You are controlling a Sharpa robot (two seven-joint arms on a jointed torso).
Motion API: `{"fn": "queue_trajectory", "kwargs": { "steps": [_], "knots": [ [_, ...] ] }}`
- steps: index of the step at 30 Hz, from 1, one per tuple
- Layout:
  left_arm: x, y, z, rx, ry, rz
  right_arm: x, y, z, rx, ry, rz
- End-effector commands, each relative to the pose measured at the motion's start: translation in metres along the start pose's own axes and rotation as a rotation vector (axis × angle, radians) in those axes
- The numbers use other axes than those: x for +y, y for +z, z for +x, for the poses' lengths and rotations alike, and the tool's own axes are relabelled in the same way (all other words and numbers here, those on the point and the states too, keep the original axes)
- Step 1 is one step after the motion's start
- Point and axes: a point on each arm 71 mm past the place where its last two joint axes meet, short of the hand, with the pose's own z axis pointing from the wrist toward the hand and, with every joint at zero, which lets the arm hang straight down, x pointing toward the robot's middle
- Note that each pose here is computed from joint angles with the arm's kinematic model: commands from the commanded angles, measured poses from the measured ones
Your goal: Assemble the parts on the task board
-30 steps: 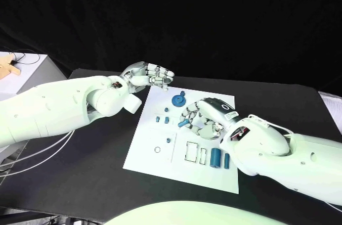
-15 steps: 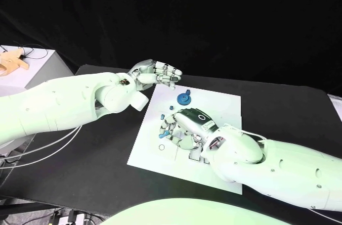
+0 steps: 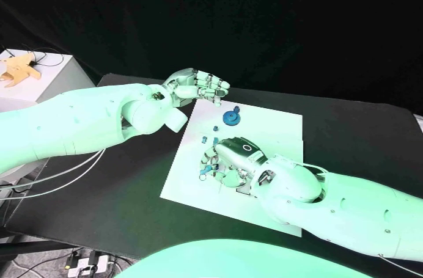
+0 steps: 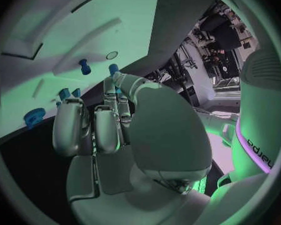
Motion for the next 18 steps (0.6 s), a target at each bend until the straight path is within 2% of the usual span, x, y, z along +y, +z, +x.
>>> {"fn": "queue_trajectory", "kwargs": {
  "steps": [1, 18],
  "knots": [
    [-0.0015, 0.0008, 0.0026, 0.017, -0.01, 0.009, 0.0017, 0.0003, 0.0049, 0.056, -0.038, -0.015],
    [-0.0018, 0.0003, 0.0029, 0.018, -0.011, 0.008, 0.0014, 0.0026, 0.0067, 0.056, -0.075, 0.008]
  ]
}}
